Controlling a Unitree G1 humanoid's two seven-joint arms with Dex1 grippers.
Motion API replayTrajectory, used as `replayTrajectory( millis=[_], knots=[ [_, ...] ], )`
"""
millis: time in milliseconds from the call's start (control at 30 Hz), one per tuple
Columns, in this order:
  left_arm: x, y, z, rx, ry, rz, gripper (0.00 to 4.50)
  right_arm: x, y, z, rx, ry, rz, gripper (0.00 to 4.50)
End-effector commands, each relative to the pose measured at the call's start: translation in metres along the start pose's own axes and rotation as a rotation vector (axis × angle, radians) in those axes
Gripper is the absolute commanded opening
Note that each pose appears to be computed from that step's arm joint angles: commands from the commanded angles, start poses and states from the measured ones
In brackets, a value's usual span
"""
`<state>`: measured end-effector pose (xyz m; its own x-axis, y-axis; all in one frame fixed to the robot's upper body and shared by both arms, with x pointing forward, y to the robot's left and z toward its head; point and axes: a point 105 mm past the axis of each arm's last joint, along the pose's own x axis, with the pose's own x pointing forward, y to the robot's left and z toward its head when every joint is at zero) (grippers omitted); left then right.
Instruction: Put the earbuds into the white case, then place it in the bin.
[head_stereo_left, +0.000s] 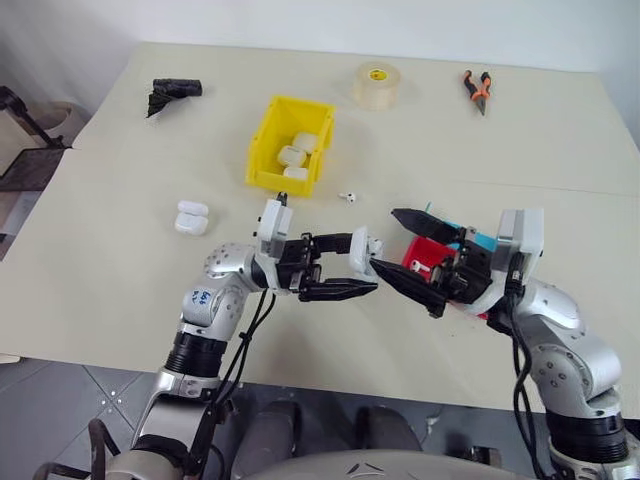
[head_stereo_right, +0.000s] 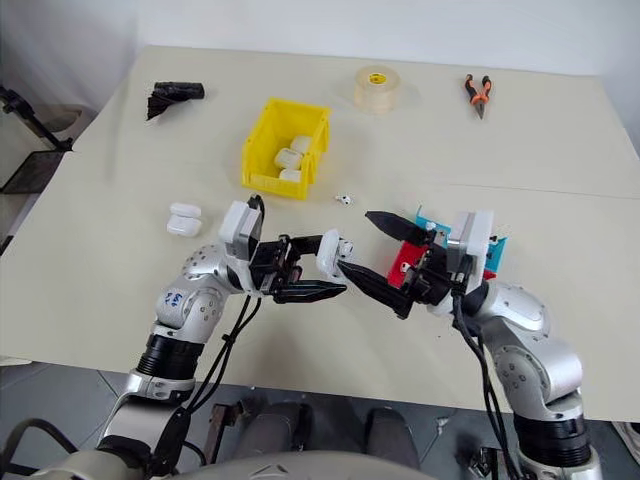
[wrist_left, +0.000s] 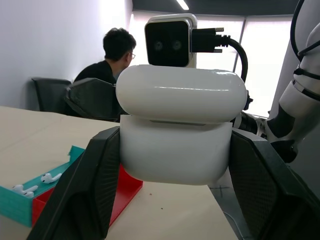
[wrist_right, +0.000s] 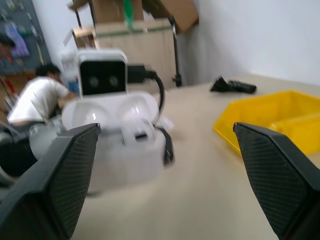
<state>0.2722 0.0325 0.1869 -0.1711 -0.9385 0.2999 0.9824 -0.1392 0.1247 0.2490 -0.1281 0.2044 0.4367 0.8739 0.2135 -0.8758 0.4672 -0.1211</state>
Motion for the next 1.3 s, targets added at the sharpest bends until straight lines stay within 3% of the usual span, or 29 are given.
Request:
replayTrajectory(
  millis=[33, 300, 400, 500, 667, 767, 900, 1300],
  knots=[
    [-0.004, -0.001, 0.005, 0.052, -0.006, 0.0, 2.81, -0.031, -0.007, 0.012, -0.11, 0.068, -0.042, 4.47],
    [-0.009, -0.002, -0.004, 0.089, 0.03, 0.001, 2.81, -0.127, -0.037, 0.0, -0.242, 0.348, -0.285, 4.47],
    [-0.008, -0.002, -0.005, 0.094, 0.027, 0.002, 2.81, -0.138, -0.044, 0.001, -0.25, 0.378, -0.322, 4.47],
    [-0.007, -0.003, -0.006, 0.102, 0.022, 0.004, 2.81, -0.129, -0.053, 0.007, -0.257, 0.408, -0.302, 4.47],
    [-0.005, -0.004, -0.007, 0.111, 0.018, 0.009, 2.81, -0.107, -0.084, 0.011, -0.262, 0.572, -0.295, 4.47],
    [-0.004, -0.005, -0.009, 0.113, 0.014, 0.014, 2.81, -0.097, -0.117, 0.003, -0.291, 0.762, -0.319, 4.47],
    [-0.003, -0.006, -0.009, 0.117, 0.01, 0.012, 2.81, -0.08, -0.148, -0.004, -0.238, 0.865, -0.338, 4.47],
    [-0.004, -0.006, -0.008, 0.143, -0.003, 0.055, 2.81, -0.06, -0.174, -0.034, -0.165, 1.159, -0.142, 4.47]
  ],
)
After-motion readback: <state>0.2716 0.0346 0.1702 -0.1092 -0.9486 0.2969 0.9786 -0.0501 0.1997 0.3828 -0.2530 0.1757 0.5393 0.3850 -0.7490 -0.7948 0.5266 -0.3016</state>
